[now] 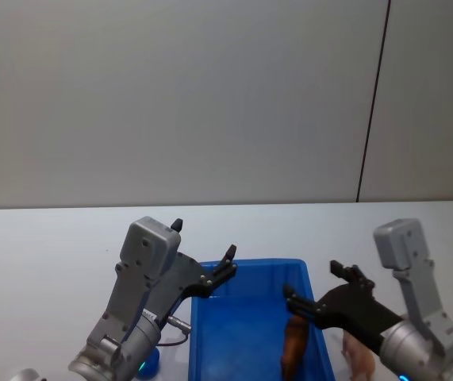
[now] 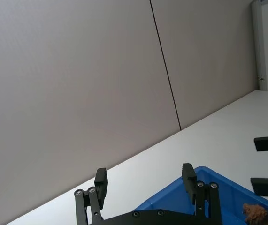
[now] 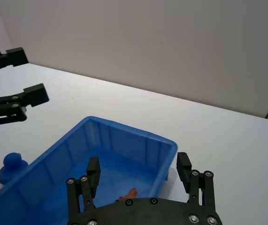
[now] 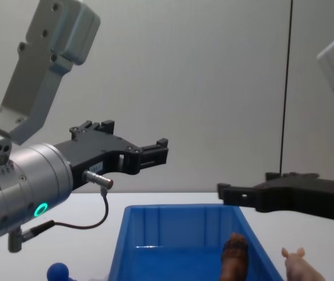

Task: Pick up the two dolls from the table and place them into the box.

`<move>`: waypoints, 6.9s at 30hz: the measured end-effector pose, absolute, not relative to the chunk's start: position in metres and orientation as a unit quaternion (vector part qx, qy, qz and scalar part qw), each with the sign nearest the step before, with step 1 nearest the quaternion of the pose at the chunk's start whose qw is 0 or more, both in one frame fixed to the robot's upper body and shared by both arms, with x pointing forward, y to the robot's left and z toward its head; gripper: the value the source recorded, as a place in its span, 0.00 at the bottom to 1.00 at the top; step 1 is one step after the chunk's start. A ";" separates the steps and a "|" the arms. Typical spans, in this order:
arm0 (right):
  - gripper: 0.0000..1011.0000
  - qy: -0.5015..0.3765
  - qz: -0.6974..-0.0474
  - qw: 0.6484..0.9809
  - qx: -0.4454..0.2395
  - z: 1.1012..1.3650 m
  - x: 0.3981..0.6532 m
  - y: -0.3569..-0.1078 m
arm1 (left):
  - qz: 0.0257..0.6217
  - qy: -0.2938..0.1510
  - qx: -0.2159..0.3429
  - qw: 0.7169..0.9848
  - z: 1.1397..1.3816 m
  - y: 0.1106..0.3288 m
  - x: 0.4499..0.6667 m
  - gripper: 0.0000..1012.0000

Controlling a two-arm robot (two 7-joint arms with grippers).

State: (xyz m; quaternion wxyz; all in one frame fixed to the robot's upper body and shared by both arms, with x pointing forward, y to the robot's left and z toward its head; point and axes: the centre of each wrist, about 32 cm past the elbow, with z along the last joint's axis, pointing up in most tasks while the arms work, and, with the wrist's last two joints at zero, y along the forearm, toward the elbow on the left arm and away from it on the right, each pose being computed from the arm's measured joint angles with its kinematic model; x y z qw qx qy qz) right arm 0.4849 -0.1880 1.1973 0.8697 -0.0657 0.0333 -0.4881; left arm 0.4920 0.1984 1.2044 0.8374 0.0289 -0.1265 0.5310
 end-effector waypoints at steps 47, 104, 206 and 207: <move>0.99 0.087 -0.563 0.813 -0.120 1.157 0.429 -0.213 | 0.531 -0.126 0.029 0.837 1.204 0.198 0.492 0.99; 0.37 0.043 -0.560 0.823 -0.082 1.149 0.443 -0.200 | 0.531 -0.126 0.029 0.837 1.204 0.198 0.492 0.99; 0.99 0.022 -0.587 0.809 -0.011 1.193 0.463 -0.206 | 0.580 -0.009 0.148 0.801 1.206 0.237 0.478 0.99; 0.99 0.021 -0.587 0.809 -0.011 1.193 0.463 -0.206 | 0.581 -0.007 0.150 0.800 1.205 0.238 0.478 0.99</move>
